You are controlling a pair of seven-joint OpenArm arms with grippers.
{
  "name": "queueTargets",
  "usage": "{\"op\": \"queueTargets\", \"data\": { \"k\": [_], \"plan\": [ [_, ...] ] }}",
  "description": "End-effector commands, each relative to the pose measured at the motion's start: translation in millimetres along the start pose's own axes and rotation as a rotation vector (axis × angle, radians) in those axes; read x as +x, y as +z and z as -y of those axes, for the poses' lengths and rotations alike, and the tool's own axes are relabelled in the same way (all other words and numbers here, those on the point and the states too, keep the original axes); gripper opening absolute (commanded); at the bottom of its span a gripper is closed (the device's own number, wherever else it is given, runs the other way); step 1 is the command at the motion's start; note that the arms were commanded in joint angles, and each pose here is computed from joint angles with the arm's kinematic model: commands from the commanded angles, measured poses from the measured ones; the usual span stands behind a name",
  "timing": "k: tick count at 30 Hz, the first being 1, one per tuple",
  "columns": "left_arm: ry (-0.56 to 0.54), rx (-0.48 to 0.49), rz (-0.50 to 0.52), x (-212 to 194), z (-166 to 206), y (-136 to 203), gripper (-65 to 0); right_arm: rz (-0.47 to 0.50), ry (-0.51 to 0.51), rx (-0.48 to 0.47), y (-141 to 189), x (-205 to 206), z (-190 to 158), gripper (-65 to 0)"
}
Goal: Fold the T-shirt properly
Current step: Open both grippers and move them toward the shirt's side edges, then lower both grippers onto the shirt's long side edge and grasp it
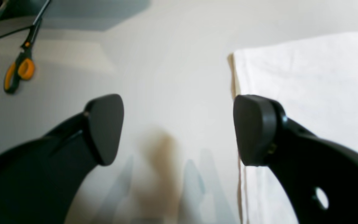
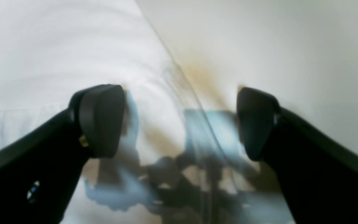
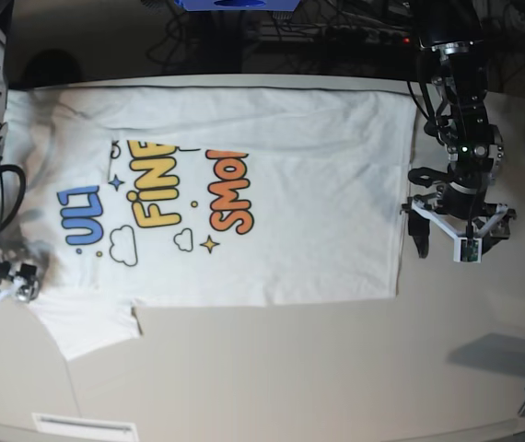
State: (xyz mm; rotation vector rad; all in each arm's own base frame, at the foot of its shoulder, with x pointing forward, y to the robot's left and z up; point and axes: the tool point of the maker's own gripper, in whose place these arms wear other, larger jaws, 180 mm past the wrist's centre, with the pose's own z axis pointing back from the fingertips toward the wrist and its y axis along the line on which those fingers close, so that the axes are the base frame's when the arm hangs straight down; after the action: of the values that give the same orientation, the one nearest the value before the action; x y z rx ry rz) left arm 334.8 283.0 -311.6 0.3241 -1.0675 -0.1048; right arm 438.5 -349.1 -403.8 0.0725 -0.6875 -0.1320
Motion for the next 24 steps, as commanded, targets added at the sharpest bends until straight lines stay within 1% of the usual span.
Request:
{"op": "queueTargets", "data": {
  "k": [1,7,10,11,13,15,21,22,24],
  "plan": [
    [-0.011,0.018,0.053,17,-8,1,-11.6,0.079,0.002,0.004,8,32,1,-10.2],
    [-0.015,0.014,0.037,9,-6,4,-11.6,0.075,0.005,0.020,4,31,-9,-10.2],
    [-0.015,0.013,0.036,8,-6,4,-11.6,0.096,0.005,0.029,2,34,-15,-10.2],
    [-0.015,0.013,0.034,8,-6,4,-11.6,0.097,0.011,0.027,2,34,-15,-10.2],
    [-0.016,0.015,0.034,8,-7,4,-11.6,0.077,0.056,0.026,-1,31,-19,-10.2],
    [-0.011,0.028,0.034,8,-12,4,-11.6,0.082,0.082,0.028,-2,32,-23,-10.2],
    [0.002,0.059,0.033,7,-25,6,-11.6,0.088,0.088,0.040,-6,32,-31,-10.6],
    [0.002,0.061,0.033,7,-26,6,-11.6,0.092,0.089,0.041,-6,33,-32,-11.9],
    [0.005,0.073,0.032,6,-30,7,-11.6,0.096,0.089,0.041,-6,33,-32,-18.1]
  ]
}}
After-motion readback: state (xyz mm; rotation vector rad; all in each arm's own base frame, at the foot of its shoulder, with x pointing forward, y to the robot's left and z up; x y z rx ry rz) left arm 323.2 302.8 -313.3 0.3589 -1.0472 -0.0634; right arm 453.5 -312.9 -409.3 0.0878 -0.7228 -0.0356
